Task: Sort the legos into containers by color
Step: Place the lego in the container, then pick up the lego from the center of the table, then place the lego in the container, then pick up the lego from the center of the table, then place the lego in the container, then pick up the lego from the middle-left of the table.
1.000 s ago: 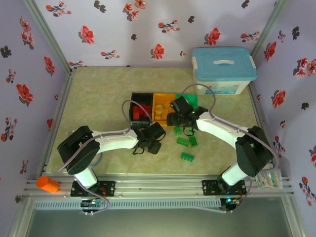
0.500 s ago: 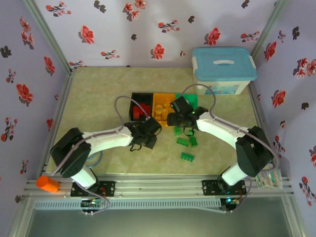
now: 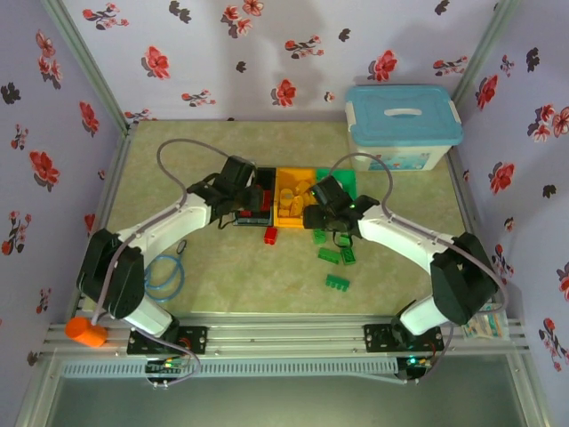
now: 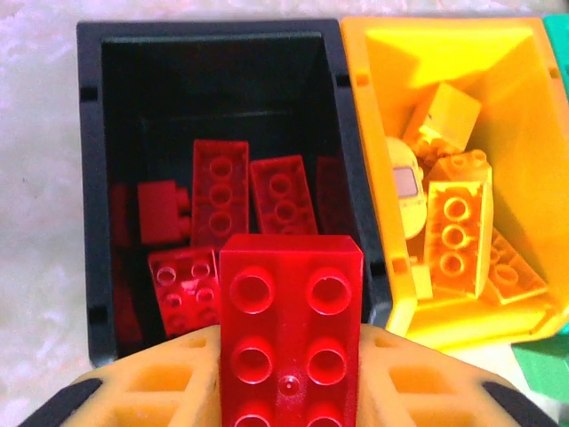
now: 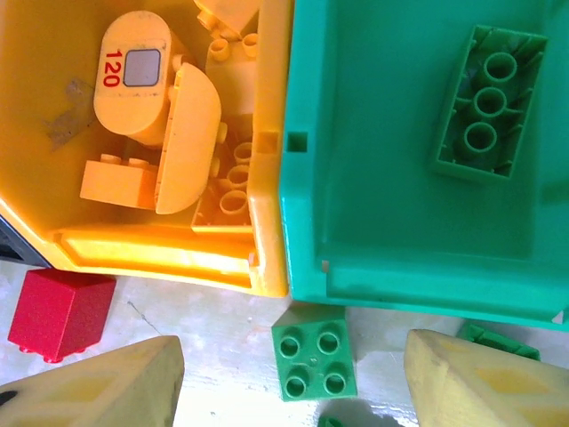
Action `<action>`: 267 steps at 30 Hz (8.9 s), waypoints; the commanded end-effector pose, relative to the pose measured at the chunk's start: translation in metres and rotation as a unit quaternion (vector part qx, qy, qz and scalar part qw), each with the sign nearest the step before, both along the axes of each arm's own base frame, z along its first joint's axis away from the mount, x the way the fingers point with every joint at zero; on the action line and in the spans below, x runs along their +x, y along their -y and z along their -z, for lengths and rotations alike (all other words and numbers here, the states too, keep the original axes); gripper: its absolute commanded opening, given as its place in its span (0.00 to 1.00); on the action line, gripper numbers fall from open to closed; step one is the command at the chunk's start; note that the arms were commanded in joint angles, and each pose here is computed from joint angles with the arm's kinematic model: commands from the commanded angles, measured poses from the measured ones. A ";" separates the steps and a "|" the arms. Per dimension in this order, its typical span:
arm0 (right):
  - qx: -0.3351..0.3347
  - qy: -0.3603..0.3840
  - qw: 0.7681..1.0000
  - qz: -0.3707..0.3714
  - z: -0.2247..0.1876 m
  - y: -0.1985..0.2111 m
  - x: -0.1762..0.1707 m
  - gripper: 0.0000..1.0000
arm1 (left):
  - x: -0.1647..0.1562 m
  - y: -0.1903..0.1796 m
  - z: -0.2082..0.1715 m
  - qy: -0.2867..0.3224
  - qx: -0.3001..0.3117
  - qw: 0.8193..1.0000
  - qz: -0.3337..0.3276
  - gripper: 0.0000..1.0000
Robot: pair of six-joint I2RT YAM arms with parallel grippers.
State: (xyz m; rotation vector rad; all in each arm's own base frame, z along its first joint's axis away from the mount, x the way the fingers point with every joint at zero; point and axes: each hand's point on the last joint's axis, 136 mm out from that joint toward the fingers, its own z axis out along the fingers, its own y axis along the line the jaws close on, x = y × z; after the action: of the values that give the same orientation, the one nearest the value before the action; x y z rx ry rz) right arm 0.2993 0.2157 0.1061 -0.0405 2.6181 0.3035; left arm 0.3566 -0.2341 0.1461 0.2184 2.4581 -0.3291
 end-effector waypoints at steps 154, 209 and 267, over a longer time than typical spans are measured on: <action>-0.050 -0.072 0.996 0.007 0.074 -0.005 -0.007 0.56 | -0.038 -0.045 -0.021 0.088 -0.046 0.995 -0.026 0.59; -0.062 0.010 0.996 0.058 -0.017 0.049 0.070 0.78 | -0.117 0.106 0.031 0.032 -0.021 0.983 0.181 0.64; -0.017 0.046 0.991 0.121 -0.029 0.104 0.024 0.80 | -0.146 0.210 0.125 -0.112 0.107 0.961 0.231 0.73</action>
State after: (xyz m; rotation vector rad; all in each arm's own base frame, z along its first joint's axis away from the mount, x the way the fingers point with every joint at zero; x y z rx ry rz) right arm 0.3228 0.1110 0.1323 0.2120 2.5225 0.1307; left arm 0.2117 -0.4508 0.0343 0.9083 2.6070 -0.3740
